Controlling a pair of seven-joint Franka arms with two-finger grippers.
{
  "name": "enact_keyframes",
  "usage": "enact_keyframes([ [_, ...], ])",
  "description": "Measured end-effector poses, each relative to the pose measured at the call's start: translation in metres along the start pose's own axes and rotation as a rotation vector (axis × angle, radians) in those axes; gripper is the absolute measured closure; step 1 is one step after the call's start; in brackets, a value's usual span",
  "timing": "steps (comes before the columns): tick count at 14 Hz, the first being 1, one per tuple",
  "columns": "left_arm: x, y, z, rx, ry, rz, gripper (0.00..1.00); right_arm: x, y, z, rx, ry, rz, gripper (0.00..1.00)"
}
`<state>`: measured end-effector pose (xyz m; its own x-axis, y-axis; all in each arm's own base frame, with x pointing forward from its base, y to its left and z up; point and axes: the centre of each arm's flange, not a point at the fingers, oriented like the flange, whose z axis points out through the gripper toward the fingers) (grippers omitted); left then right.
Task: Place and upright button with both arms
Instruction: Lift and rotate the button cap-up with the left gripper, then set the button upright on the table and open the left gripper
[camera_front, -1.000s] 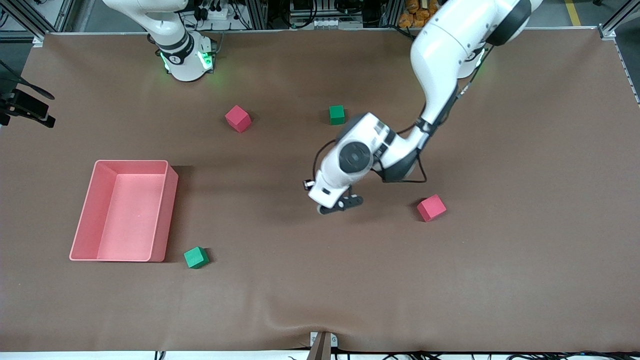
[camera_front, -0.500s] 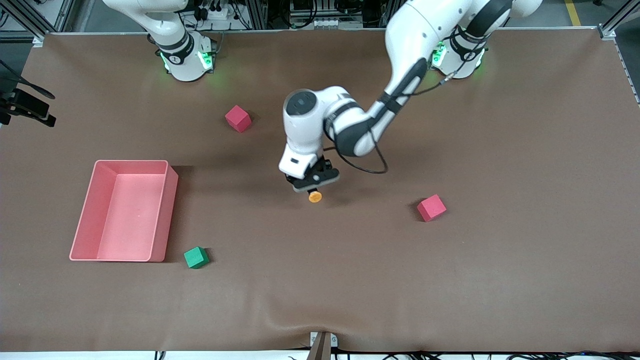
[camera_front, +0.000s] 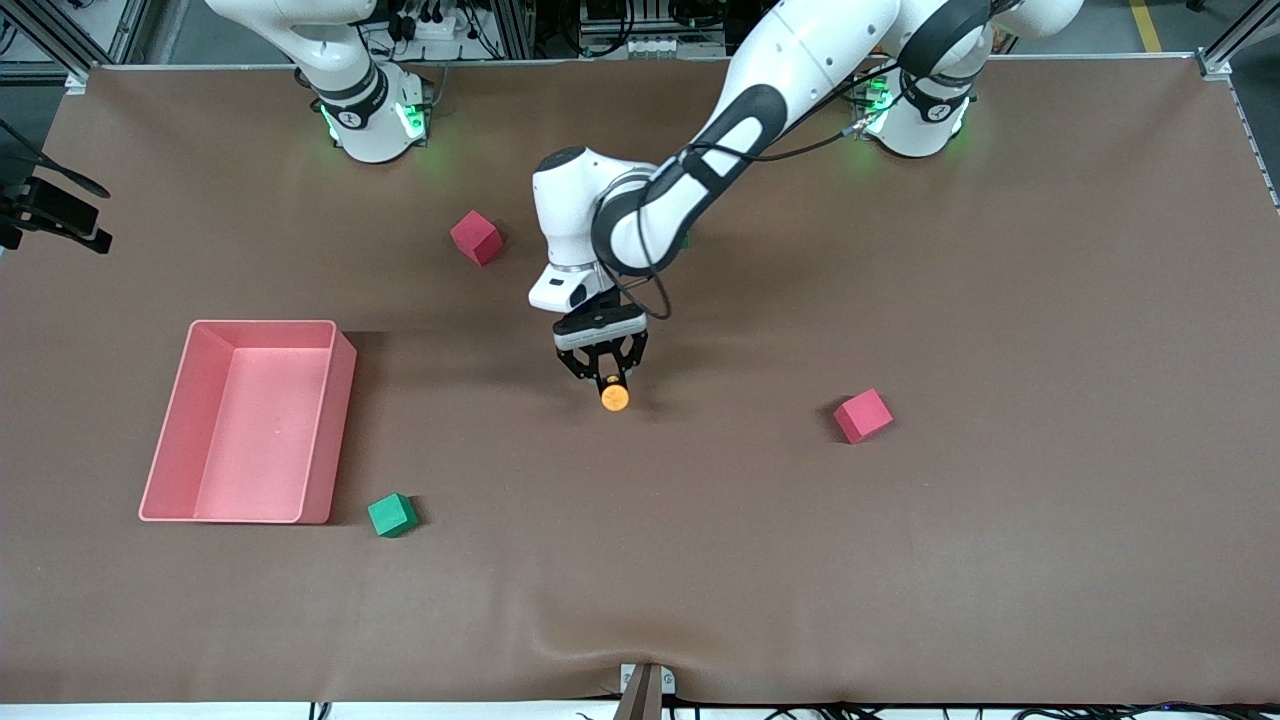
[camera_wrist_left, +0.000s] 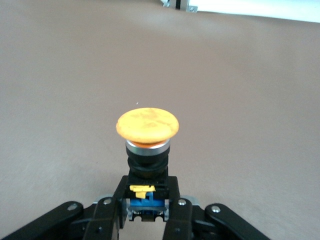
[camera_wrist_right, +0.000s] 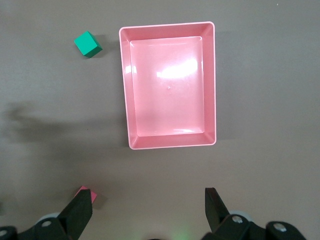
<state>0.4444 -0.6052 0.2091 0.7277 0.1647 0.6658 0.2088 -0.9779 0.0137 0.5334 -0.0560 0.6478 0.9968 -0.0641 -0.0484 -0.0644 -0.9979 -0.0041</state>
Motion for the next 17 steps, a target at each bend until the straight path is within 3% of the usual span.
enact_keyframes([
  [3, -0.048, -0.004, 0.033, -0.042, 0.144, 0.039, 0.67, 0.0, 0.0, 0.0, 0.0, 0.0, 0.0, 0.0],
  [7, -0.072, -0.014, 0.059, -0.102, 0.271, 0.09, 0.67, 0.0, 0.001, 0.0, 0.002, 0.0, 0.002, 0.0],
  [13, -0.096, -0.024, 0.071, -0.143, 0.333, 0.138, 0.66, 0.001, -0.026, 0.0, 0.011, 0.002, -0.05, 0.0],
  [14, -0.099, -0.023, 0.07, -0.147, 0.332, 0.137, 0.61, 0.0, -0.033, 0.0, 0.01, 0.002, -0.062, 0.0],
  [17, -0.106, -0.02, 0.064, -0.155, 0.318, 0.111, 0.28, 0.0, -0.03, 0.0, 0.01, 0.002, -0.057, 0.0],
])
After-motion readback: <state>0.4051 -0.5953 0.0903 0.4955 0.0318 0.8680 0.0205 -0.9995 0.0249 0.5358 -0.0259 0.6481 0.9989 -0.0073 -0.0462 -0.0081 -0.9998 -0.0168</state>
